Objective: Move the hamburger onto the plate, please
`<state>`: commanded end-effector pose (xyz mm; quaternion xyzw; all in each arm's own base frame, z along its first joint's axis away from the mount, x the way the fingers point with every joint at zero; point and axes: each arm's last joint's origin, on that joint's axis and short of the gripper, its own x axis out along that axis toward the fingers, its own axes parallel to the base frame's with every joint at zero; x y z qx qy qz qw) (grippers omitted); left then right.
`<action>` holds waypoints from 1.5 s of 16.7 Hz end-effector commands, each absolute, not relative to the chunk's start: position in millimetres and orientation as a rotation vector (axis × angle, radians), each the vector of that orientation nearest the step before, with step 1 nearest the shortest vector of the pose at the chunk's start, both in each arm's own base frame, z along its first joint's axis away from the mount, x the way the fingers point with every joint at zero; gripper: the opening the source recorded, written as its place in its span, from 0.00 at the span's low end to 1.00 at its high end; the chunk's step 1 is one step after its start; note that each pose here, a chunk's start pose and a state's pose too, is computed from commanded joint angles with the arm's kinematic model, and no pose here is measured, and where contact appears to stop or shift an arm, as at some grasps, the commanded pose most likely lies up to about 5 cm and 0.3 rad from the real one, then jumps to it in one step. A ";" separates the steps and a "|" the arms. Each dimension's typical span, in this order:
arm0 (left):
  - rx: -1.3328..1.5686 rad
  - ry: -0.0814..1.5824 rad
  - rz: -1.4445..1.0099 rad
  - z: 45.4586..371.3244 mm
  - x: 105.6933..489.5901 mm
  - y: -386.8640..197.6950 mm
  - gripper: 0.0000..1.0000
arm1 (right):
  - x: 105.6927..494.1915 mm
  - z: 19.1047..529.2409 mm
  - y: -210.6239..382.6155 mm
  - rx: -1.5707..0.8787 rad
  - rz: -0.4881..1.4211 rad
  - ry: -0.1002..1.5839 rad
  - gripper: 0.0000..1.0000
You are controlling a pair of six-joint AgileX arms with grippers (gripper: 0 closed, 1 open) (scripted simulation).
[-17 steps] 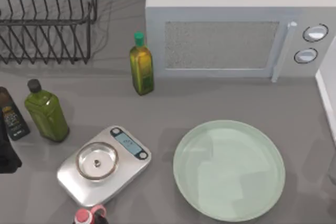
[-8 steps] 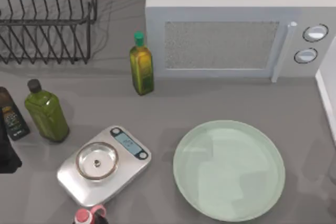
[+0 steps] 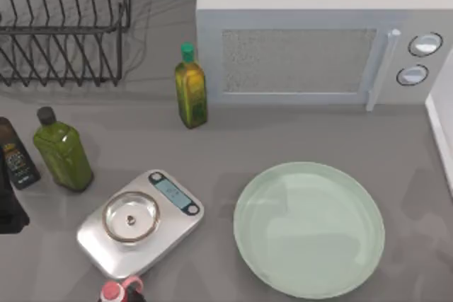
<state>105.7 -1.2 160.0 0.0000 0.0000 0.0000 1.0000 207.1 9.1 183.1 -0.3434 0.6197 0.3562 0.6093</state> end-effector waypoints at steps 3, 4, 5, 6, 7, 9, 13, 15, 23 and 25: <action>0.000 0.000 0.000 160.0 105.7 -1.2 1.00 | 203.4 209.6 9.1 -0.796 0.811 1.415 0.00; 0.000 0.000 0.000 160.0 105.7 -1.2 1.00 | 202.6 213.8 9.1 -0.797 0.807 1.409 0.00; 0.000 0.000 0.000 160.0 105.7 -1.2 1.00 | 202.4 214.6 9.1 -0.797 0.806 1.408 0.00; 0.000 0.000 0.000 160.0 105.7 -1.2 1.00 | 202.4 214.6 9.1 -0.797 0.806 1.408 0.00; 0.000 0.000 0.000 160.0 105.7 -1.2 1.00 | 202.4 214.6 9.1 -0.797 0.806 1.408 0.00; 0.000 0.000 0.000 160.0 105.7 -1.2 1.00 | 202.8 213.2 9.5 -0.795 0.808 1.412 0.00; 0.000 0.000 0.000 160.0 105.7 -1.2 1.00 | 215.3 217.3 21.2 -0.757 0.766 1.428 0.00; 0.000 0.000 0.000 160.0 105.7 -1.2 1.00 | 226.6 219.7 33.7 -0.712 0.720 1.447 0.00; 0.000 0.000 0.000 160.0 105.7 -1.2 1.00 | 265.8 207.1 122.4 -0.373 0.358 1.601 0.00; 0.000 0.000 0.000 160.0 105.7 -1.2 1.00 | 269.2 201.1 149.9 -0.277 0.245 1.622 0.00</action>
